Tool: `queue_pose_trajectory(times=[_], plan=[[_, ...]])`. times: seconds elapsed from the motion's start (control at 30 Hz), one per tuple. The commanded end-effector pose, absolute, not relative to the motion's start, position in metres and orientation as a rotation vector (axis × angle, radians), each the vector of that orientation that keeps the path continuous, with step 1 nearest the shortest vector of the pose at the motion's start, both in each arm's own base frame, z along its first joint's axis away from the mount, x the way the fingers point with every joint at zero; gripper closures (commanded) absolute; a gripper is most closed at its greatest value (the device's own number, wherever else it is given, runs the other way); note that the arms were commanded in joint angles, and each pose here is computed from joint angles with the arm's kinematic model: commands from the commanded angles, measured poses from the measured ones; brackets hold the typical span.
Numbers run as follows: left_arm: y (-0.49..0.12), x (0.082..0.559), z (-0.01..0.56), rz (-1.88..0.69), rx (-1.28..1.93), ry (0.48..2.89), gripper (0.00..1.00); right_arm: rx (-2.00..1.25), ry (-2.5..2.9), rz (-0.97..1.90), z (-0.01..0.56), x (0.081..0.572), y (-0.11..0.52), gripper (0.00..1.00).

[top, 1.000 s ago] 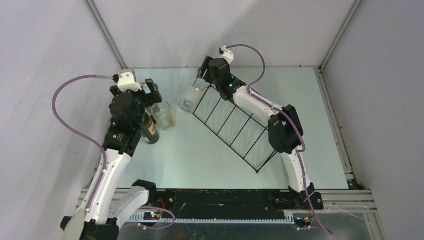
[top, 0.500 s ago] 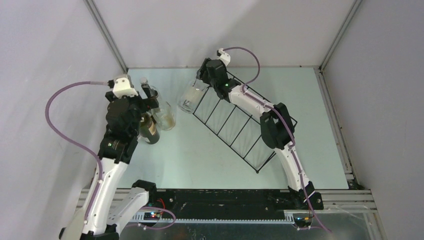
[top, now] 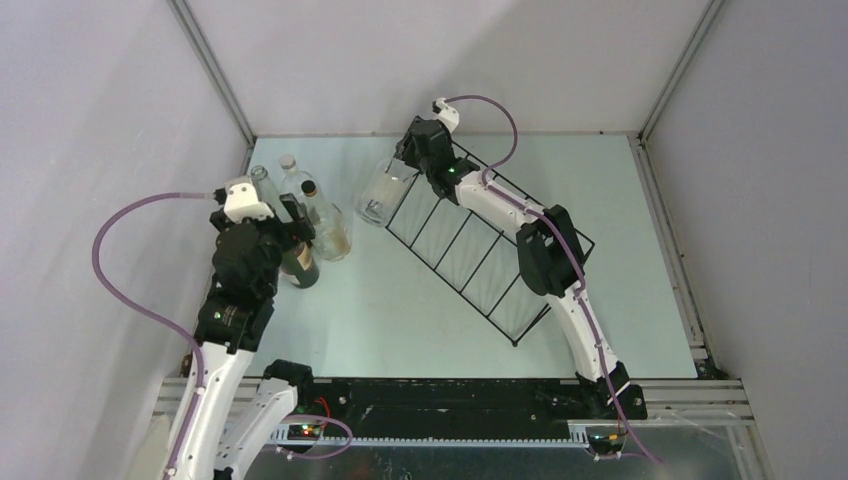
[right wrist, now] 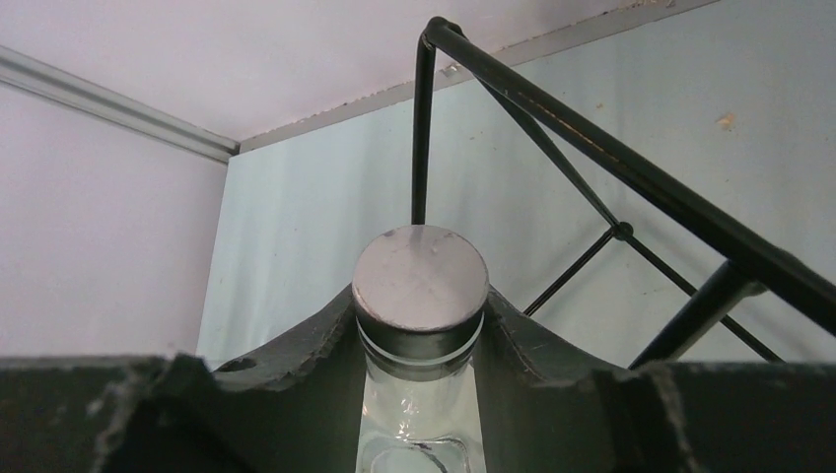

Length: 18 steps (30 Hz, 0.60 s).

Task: Take the wine bottle off the wine rack

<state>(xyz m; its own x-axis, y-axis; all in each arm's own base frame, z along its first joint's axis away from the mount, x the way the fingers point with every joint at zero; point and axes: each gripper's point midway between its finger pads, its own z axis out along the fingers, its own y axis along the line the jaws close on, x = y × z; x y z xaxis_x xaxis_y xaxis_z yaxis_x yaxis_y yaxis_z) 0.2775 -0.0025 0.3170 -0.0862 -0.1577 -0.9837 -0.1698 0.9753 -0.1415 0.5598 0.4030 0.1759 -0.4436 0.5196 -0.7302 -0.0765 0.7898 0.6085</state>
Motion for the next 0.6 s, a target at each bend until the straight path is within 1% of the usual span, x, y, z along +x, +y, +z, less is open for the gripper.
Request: queue_pose_trajectory(times=[0.0, 0.03, 0.13, 0.17, 0.2, 0.23, 0.27, 0.3, 0.33, 0.37, 0.4, 0.43, 0.57], plan=[[0.003, 0.264, 0.31, 0.003, -0.288, 1.657, 0.02, 0.309, 1.826, 0.755, 0.206, 0.569, 0.408, 0.62], [0.004, 0.261, 0.31, 0.003, -0.292, 1.654, 0.02, 0.299, 1.825, 0.752, 0.206, 0.568, 0.408, 0.67], [0.005, 0.253, 0.297, 0.005, -0.295, 1.686, 0.02, 0.266, 1.804, 0.748, 0.215, 0.567, 0.408, 0.76], [0.005, 0.248, 0.295, 0.0, -0.295, 1.689, 0.02, 0.255, 1.805, 0.74, 0.214, 0.566, 0.407, 0.82], [0.005, 0.246, 0.292, 0.001, -0.295, 1.697, 0.02, 0.249, 1.785, 0.748, 0.223, 0.565, 0.407, 0.85], [0.005, 0.241, 0.292, -0.007, -0.295, 1.688, 0.02, 0.243, 1.791, 0.742, 0.22, 0.563, 0.406, 0.91], [0.005, 0.239, 0.29, -0.011, -0.292, 1.688, 0.02, 0.239, 1.762, 0.76, 0.233, 0.561, 0.406, 0.94], [0.004, 0.235, 0.29, -0.023, -0.283, 1.674, 0.02, 0.226, 1.766, 0.756, 0.231, 0.557, 0.407, 0.98], [0.003, 0.233, 0.29, -0.03, -0.277, 1.666, 0.02, 0.218, 1.734, 0.774, 0.246, 0.553, 0.407, 1.0], [0.002, 0.228, 0.291, -0.044, -0.267, 1.648, 0.02, 0.195, 1.735, 0.767, 0.245, 0.548, 0.41, 1.0], [0.003, 0.226, 0.291, -0.047, -0.266, 1.639, 0.02, 0.185, 1.699, 0.781, 0.262, 0.545, 0.41, 1.0], [0.003, 0.223, 0.291, -0.052, -0.268, 1.625, 0.02, 0.157, 1.696, 0.771, 0.262, 0.539, 0.412, 1.0], [0.008, 0.216, 0.282, -0.038, -0.283, 1.628, 0.02, 0.072, 1.597, 0.781, 0.307, 0.514, 0.421, 1.0]])
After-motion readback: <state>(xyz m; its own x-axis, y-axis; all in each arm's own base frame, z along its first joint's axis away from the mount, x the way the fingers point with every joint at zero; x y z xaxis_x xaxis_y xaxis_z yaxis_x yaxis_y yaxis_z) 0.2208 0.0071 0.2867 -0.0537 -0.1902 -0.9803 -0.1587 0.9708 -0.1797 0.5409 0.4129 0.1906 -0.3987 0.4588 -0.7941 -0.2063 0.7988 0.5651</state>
